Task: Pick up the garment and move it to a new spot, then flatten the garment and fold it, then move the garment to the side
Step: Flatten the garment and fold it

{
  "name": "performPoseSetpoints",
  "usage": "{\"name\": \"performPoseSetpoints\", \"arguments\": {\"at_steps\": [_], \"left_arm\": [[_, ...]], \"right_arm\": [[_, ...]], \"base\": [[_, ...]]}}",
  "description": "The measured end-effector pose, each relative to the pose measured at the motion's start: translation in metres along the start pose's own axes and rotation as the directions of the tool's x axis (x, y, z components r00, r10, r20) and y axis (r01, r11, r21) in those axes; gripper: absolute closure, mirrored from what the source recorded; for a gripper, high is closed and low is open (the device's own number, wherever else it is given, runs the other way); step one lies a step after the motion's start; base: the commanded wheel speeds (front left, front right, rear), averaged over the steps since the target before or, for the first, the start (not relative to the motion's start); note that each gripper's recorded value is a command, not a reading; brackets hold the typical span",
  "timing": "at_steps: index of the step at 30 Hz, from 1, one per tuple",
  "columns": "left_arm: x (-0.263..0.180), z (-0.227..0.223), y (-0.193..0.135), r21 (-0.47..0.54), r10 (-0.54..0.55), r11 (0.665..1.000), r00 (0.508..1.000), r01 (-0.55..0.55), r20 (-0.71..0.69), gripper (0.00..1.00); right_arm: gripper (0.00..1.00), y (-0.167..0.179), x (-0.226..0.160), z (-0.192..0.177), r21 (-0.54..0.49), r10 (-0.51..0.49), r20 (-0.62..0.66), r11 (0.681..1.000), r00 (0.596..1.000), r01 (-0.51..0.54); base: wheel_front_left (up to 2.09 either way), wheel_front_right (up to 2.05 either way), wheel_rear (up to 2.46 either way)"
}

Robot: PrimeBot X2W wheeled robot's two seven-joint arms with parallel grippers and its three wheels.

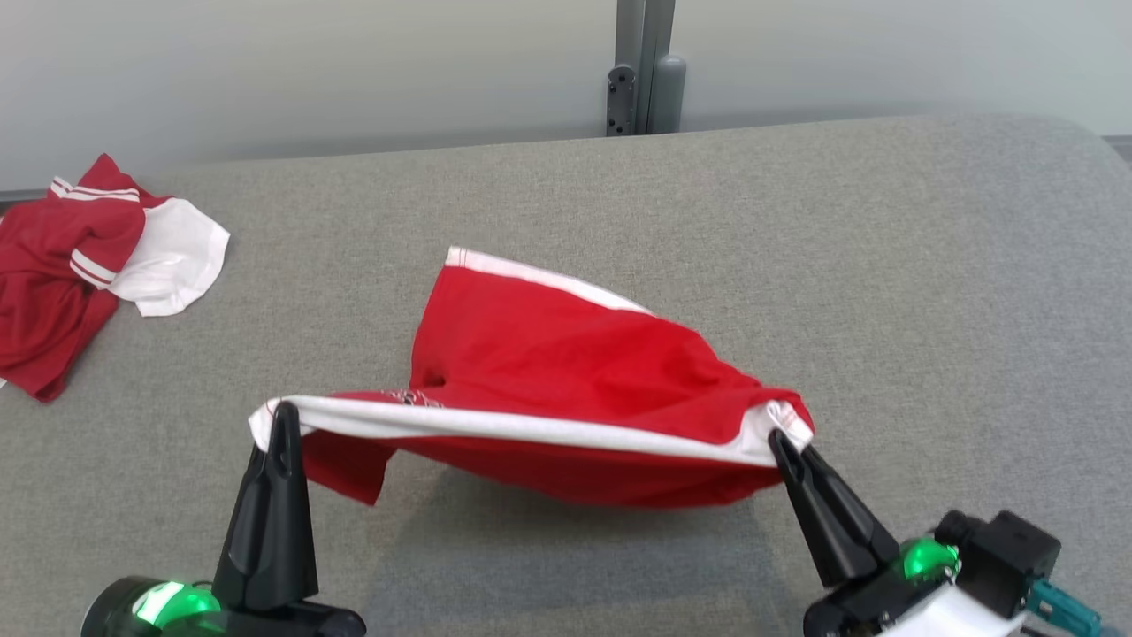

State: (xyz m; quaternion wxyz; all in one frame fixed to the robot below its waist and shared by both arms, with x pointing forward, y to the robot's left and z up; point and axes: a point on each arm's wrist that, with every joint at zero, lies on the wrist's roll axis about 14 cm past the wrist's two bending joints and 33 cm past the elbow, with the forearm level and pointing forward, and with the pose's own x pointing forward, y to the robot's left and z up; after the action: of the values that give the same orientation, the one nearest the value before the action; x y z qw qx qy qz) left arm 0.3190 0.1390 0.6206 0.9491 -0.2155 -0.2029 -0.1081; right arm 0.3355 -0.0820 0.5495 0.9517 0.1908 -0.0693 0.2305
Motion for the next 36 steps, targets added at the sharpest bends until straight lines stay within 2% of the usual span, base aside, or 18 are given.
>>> {"name": "performPoseSetpoints", "arguments": {"at_steps": [5, 12, 24, 29, 36], "left_arm": [[-0.009, -0.011, 0.003, -0.010, 0.019, 1.000, 0.999, -0.020, -0.044, 1.00], [0.000, -0.058, 0.016, -0.030, 0.017, 0.999, 0.985, -0.023, -0.170, 1.00], [0.085, -0.130, 0.024, 0.026, -0.114, 0.992, 0.949, 0.127, -0.292, 1.00], [0.118, -0.175, 0.040, 0.063, -0.110, 0.988, 0.921, 0.143, -0.374, 1.00], [0.128, -0.228, 0.055, 0.067, -0.087, 0.989, 0.875, 0.135, -0.475, 1.00]], "right_arm": [[1.00, 0.005, -0.014, -0.014, 0.027, -0.003, -0.060, 1.000, 0.998, 0.004], [1.00, -0.014, -0.011, -0.049, 0.084, -0.071, -0.153, 0.993, 0.986, 0.085], [1.00, -0.056, 0.027, -0.076, 0.130, -0.207, -0.168, 0.964, 0.964, 0.230], [1.00, -0.078, 0.042, -0.088, 0.125, -0.253, -0.181, 0.952, 0.950, 0.278], [1.00, -0.096, 0.046, -0.105, 0.136, -0.291, -0.221, 0.936, 0.931, 0.324]], "base": [[0.00, 0.00, 0.00], [0.00, 0.00, 0.00], [0.00, 0.00, 0.00], [0.00, 0.00, 0.00], [0.00, 0.00, 0.00]]}}
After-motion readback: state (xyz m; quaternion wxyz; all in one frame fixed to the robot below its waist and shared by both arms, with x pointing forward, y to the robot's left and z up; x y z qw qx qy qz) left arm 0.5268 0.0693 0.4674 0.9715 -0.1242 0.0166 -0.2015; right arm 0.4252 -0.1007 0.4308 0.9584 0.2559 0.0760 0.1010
